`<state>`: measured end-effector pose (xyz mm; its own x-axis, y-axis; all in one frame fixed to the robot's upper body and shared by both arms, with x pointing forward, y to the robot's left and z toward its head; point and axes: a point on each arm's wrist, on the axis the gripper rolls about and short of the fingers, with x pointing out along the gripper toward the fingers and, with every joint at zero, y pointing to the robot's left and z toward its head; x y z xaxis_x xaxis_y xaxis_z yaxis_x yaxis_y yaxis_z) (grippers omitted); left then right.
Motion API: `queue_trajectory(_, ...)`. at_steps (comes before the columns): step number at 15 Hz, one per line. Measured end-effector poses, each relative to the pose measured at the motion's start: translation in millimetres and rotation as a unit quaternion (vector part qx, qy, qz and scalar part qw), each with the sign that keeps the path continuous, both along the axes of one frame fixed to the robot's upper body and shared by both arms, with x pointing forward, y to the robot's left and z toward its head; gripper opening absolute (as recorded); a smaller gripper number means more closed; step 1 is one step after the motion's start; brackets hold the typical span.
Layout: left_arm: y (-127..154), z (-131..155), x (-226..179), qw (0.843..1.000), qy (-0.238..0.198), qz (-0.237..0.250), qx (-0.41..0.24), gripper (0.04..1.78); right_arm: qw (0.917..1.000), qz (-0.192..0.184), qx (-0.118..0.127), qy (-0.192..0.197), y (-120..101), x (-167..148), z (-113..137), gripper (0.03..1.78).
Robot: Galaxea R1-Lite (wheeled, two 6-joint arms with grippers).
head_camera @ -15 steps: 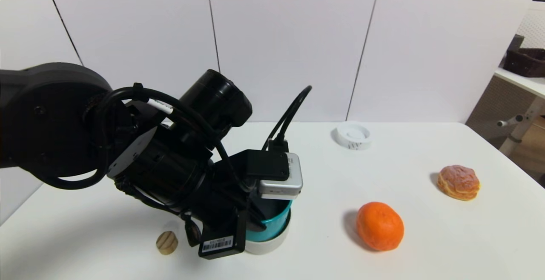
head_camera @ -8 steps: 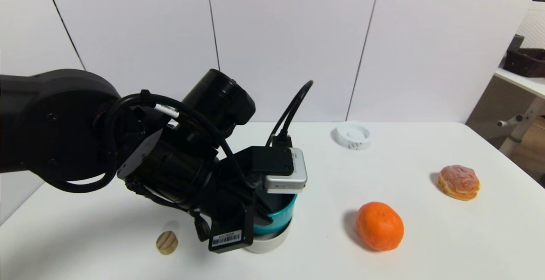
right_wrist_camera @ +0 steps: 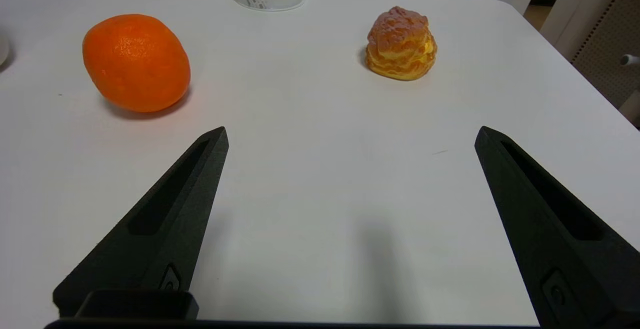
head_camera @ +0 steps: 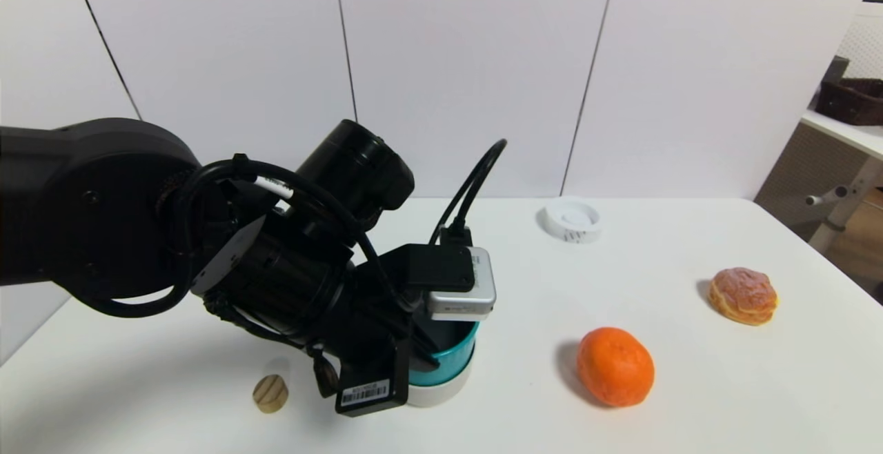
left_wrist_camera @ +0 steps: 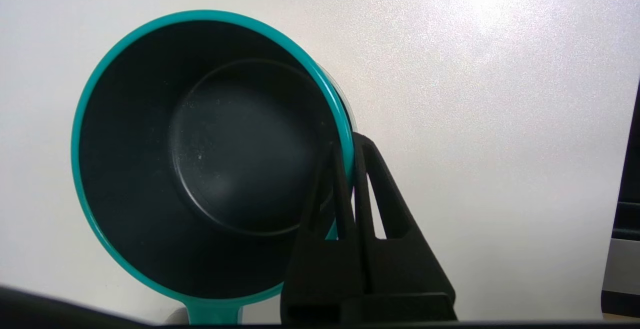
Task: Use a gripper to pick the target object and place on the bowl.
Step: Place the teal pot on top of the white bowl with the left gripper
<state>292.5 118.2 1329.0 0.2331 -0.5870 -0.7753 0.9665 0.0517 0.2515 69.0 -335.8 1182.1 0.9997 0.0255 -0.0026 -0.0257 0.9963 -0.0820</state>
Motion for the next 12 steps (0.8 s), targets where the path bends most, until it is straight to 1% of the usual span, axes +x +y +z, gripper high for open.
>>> queue_trajectory(6, -0.2, 0.4, -0.2, 1.0, -0.001, 0.0, -0.001, 0.07, 1.0, 0.0, 0.0, 0.0, 0.0, 0.0, 0.0, 1.71)
queue_trajectory(7, -0.1, 0.7, -0.3, 1.0, -0.002, 0.0, -0.001, 0.19, 1.0, 0.0, 0.0, 0.0, 0.0, 0.0, -0.1, 1.71)
queue_trajectory(8, 0.1, 0.8, -0.4, 1.0, -0.002, 0.0, -0.001, 0.38, 1.0, 0.0, 0.0, 0.0, 0.0, 0.0, 0.0, 1.71)
queue_trajectory(10, 0.4, 1.4, -0.8, 1.0, -0.003, -0.001, -0.002, 0.68, 1.0, 0.0, 0.0, 0.0, 0.0, 0.0, 0.0, 1.71)
queue_trajectory(12, 1.2, 2.6, -1.6, 1.0, -0.003, -0.001, -0.003, 0.91, 1.0, 0.0, 0.0, 0.0, 0.0, 0.0, 0.0, 1.71)
